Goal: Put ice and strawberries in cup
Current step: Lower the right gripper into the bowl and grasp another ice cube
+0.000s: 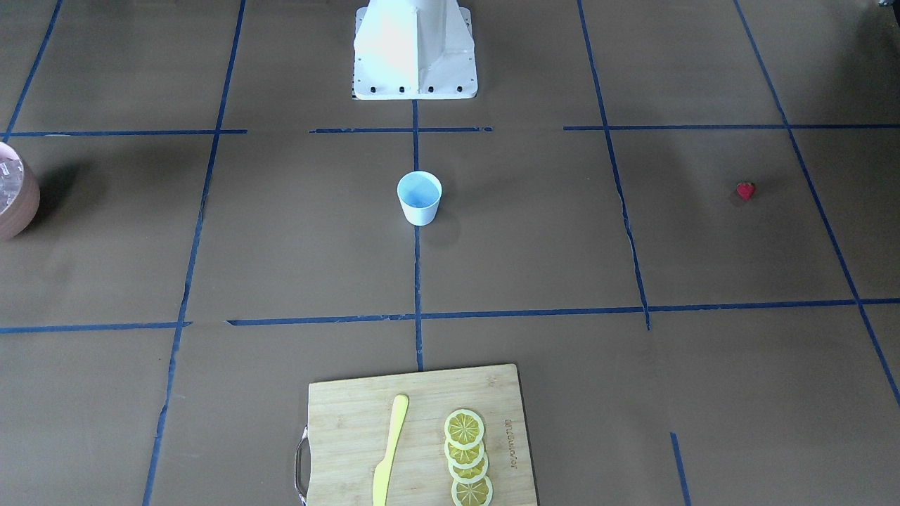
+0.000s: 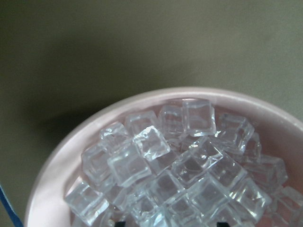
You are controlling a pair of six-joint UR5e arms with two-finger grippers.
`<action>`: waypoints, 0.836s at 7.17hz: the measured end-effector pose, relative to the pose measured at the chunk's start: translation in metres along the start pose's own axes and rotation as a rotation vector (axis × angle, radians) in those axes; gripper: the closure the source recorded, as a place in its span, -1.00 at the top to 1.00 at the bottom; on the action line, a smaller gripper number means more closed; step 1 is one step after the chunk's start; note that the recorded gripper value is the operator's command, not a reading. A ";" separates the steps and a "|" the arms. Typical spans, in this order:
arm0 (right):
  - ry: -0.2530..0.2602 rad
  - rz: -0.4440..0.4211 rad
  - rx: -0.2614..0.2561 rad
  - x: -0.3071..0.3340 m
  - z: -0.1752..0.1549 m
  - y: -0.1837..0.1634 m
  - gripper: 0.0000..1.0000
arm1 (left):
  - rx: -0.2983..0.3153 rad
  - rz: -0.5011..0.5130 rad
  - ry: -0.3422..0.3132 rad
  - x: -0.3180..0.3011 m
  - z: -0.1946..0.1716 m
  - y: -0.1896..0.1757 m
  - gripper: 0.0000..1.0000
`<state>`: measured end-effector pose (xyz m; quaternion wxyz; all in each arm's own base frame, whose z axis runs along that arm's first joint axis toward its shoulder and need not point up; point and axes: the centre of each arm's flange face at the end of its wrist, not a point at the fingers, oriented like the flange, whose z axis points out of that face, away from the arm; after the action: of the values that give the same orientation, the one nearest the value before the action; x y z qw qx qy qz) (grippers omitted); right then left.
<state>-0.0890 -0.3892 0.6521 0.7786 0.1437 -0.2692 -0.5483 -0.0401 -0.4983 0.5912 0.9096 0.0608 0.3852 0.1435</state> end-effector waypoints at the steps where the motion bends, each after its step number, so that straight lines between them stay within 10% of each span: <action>1: 0.001 -0.001 -0.001 0.000 0.000 0.000 -0.79 | 0.001 0.001 0.000 0.000 0.000 0.000 1.00; 6: 0.001 -0.024 0.051 -0.008 -0.033 -0.024 -0.94 | 0.006 0.007 -0.001 0.003 -0.003 -0.001 1.00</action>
<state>-0.0909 -0.3927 0.6109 0.7682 0.1669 -0.2810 -0.5506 -0.0401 -0.4984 0.5871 0.9092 0.0649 0.3847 0.1457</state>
